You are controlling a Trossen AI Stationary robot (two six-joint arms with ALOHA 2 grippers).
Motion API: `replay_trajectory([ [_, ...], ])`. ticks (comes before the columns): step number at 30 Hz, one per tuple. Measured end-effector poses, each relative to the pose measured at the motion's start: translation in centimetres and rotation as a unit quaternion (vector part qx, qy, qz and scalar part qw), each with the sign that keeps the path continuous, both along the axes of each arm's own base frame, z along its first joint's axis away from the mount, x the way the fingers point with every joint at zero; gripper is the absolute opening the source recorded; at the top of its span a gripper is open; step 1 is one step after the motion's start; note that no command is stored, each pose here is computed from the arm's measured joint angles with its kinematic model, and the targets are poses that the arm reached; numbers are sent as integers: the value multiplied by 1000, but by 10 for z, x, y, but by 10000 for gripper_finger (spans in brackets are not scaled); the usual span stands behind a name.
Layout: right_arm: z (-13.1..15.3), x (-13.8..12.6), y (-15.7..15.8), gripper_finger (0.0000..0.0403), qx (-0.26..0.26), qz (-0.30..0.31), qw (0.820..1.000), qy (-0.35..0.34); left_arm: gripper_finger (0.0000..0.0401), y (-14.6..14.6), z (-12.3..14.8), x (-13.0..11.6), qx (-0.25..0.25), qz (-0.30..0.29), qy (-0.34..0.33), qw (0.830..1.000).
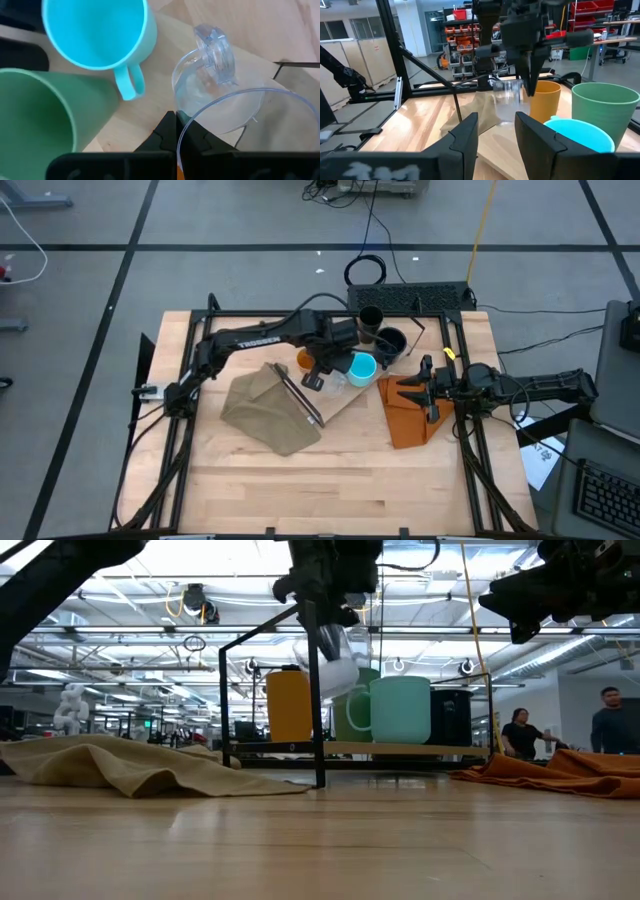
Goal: Stack small to large cups/mugs on shelf
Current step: Put the transparent mug on the shelf
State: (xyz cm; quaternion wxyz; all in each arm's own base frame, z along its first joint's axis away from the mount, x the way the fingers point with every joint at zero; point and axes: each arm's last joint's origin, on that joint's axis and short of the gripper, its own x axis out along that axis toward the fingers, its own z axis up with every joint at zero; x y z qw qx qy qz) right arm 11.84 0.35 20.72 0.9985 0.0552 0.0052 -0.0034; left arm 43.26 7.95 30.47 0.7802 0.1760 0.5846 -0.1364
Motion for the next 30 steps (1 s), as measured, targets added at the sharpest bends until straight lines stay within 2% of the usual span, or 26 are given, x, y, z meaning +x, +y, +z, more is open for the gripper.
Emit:
replay_trajectory([
  [10, -1, 0, 0, 121, 0, 0, 1000, 3, 0, 2, -23, 11, -2, -9, 20, 1000],
  [30, -2, 0, 0, 121, -9, 0, 1000, 11, 0, -3, -42, 16, -5, -13, 60, 998],
])
